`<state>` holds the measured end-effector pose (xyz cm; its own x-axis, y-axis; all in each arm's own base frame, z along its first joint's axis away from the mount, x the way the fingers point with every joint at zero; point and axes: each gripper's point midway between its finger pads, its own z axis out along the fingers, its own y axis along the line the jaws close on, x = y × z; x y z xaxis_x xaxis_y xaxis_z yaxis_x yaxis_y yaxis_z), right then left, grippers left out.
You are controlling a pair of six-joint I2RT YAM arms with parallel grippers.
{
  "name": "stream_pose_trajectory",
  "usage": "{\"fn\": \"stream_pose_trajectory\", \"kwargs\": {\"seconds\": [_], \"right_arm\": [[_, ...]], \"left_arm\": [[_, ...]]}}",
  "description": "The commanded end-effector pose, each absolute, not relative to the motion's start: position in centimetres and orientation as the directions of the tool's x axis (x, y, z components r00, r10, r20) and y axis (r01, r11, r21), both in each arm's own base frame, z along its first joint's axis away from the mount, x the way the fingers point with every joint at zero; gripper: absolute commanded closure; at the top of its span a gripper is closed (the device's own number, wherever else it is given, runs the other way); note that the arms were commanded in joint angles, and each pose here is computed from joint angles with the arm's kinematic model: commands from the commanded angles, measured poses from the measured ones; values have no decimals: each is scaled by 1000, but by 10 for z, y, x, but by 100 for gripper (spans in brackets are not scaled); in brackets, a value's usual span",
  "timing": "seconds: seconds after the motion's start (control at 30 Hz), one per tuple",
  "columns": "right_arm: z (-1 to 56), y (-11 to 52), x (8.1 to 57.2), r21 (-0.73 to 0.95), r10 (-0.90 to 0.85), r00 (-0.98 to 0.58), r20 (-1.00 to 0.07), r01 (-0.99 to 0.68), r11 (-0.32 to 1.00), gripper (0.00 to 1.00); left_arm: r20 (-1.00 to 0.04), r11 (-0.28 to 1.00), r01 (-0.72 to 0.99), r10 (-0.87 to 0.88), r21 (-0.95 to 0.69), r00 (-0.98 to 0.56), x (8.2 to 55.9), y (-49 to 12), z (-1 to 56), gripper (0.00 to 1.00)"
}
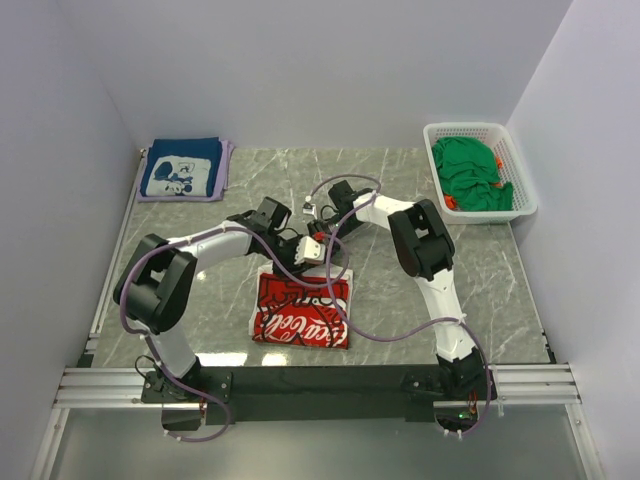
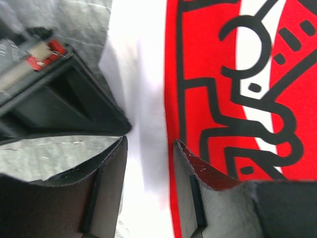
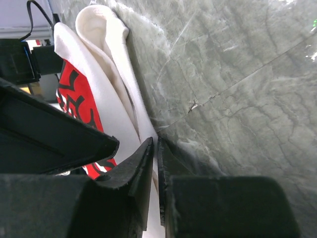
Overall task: Fold and stack the t-shirts
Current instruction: Fold the tshirt
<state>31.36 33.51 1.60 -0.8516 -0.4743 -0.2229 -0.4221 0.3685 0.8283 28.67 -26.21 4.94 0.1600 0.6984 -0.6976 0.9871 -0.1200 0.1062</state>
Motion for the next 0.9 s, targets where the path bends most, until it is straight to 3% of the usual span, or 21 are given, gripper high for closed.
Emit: {"fn": "stream_pose_trajectory", "kwargs": {"seconds": [0.0,0.23,0.5,0.87], "right_arm": [[-14,329,316,786,-495,-844,-206,-445,430,85],[-19,330,314,796,-488,-853,-183,-420,436,86],[-25,331,312,804,-486,-859,-162,-400,439,89],[-25,331,313,810,-484,-861,-155,-392,437,91]], "left_arm": [[-698,-145,974,680,172,224,302,-271,62,53],[-683,-172,979,702,109,200,301,-274,47,59],[-672,-217,975,715,47,192,285,-271,43,59],[-646,-181,983,753,-18,127,291,-272,34,85]]}}
